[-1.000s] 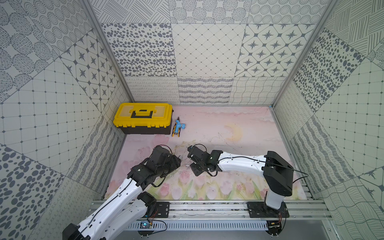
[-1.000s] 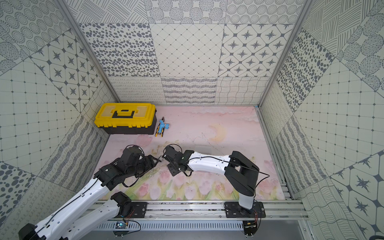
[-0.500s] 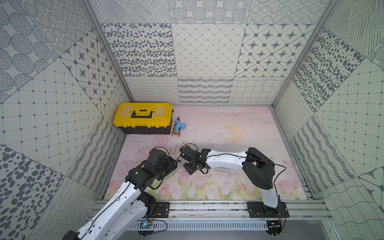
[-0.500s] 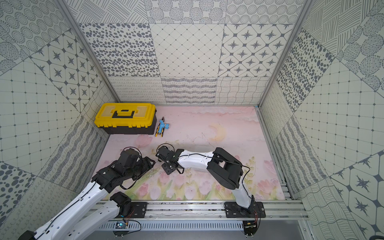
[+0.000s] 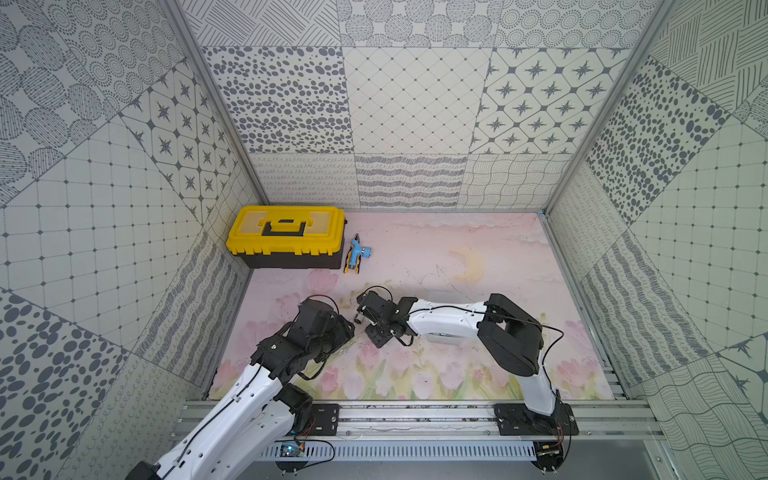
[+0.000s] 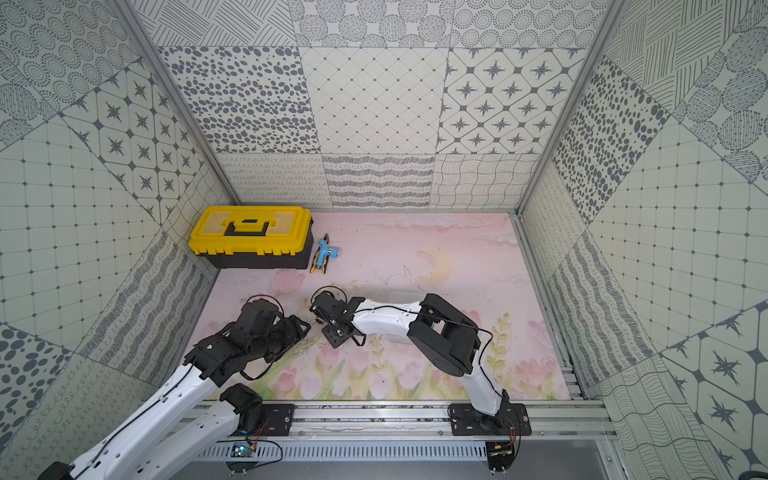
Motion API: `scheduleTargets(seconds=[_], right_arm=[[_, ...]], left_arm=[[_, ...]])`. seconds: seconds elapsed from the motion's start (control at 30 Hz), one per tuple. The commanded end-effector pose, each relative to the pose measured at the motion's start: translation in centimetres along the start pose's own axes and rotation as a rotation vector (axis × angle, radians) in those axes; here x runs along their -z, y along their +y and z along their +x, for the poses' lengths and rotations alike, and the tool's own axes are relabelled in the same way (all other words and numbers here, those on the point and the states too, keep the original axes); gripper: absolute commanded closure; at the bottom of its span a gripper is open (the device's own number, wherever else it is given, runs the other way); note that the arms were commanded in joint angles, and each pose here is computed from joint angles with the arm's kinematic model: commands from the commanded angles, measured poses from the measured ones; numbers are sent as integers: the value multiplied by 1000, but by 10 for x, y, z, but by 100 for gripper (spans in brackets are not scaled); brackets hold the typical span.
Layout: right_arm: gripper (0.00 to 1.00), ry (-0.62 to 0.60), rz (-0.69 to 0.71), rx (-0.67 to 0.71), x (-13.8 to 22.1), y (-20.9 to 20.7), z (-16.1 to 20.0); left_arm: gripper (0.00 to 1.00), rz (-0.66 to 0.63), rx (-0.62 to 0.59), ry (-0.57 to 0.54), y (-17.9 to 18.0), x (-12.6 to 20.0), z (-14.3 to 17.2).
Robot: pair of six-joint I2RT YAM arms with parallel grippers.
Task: Put the socket on the desktop into the storage box
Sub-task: Pick up the socket head at the center of the board.
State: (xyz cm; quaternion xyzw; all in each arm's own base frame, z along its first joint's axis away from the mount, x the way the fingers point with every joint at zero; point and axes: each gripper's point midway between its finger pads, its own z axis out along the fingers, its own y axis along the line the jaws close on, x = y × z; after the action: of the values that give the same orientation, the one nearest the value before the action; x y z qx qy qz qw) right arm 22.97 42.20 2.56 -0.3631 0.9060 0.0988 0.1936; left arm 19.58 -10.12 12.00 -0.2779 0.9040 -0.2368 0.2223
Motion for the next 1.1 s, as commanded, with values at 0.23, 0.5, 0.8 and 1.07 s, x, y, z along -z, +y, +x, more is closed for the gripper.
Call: scheduleTargets(seconds=[0.23,0.5,0.8,1.07], right_arm=[[77,-19,-28,-8,-2,5,-2],[98,-60,-59,-38,11,7,-6],[100,-249,-193,-175,84,10,-19],[100,-449,-391,-376,170,-5,-11]], left_arm=[[31,13,6,28,-1,-5,5],[31,39,2,37,-7,-5,5],[31,212,-62,98,-47,1,10],[35,601,-149,175,-132,42,14]])
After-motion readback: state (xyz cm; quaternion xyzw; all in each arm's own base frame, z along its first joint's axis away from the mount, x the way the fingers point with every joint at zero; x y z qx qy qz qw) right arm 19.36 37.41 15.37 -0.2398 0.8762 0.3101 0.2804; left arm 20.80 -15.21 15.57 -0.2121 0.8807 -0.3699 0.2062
